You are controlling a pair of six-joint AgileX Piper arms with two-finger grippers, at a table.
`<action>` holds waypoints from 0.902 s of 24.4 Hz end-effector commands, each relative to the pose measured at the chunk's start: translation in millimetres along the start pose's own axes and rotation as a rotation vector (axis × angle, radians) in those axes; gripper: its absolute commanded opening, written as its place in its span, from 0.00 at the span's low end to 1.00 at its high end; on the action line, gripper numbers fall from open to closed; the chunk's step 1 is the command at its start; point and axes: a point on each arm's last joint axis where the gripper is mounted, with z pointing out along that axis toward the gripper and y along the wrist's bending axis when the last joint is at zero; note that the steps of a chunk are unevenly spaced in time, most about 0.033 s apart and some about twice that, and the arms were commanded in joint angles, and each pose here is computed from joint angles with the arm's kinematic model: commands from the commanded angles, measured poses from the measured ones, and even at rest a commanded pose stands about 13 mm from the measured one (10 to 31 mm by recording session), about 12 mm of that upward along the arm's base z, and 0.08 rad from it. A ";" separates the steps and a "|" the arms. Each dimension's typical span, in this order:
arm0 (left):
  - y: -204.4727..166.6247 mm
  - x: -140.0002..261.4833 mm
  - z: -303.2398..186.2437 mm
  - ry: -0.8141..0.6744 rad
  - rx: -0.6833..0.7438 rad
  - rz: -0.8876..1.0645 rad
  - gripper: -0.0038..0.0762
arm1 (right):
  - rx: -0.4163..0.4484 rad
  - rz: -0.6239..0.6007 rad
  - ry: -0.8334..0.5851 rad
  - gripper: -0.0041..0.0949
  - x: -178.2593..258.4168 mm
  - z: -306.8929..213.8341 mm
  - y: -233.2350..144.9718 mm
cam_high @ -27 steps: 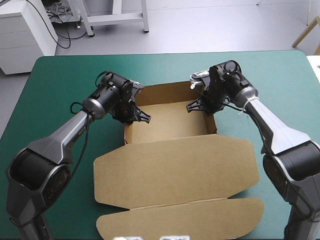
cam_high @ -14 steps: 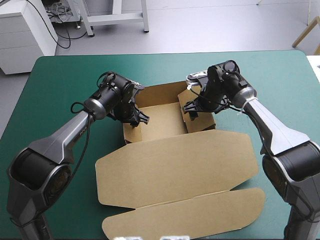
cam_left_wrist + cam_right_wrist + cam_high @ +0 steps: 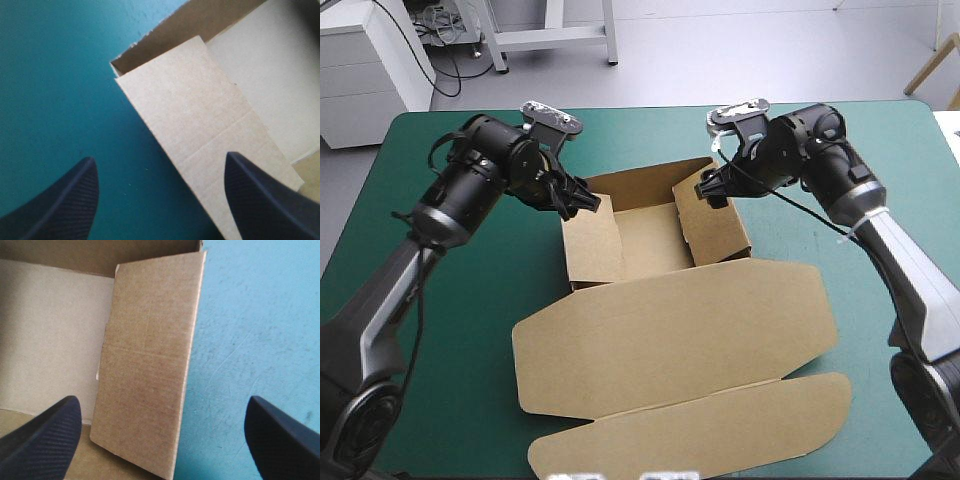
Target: Fold the box
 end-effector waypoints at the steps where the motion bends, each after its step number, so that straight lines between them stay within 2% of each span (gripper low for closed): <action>1: 10.5 5.2 -66.0 -0.182 -0.003 0.027 0.67 | 0.017 -0.011 -0.200 0.86 -5.0 -62.1 -1.8; 4: 21.6 20.5 -110.8 -0.287 -0.023 0.022 0.60 | 0.023 -0.030 -0.272 0.86 0.6 -93.7 -1.9; 7: 28.0 33.6 -134.2 -0.317 -0.042 0.050 0.45 | 0.023 -0.031 -0.298 0.86 3.4 -105.5 -1.8; 9: 30.1 41.2 -141.6 -0.297 -0.048 0.073 0.35 | 0.023 -0.031 -0.301 0.86 4.5 -108.4 -1.8; 12: 32.3 58.3 -150.9 -0.305 -0.046 0.105 0.11 | 0.022 -0.030 -0.298 0.86 4.7 -108.2 -1.7; 14: 32.5 67.4 -150.0 -0.291 -0.043 0.108 0.04 | 0.022 -0.030 -0.298 0.86 4.7 -108.2 -1.7; 22: 28.5 122.3 -113.8 -0.146 -0.026 0.137 0.04 | 0.023 -0.031 -0.293 0.86 2.8 -103.1 -1.8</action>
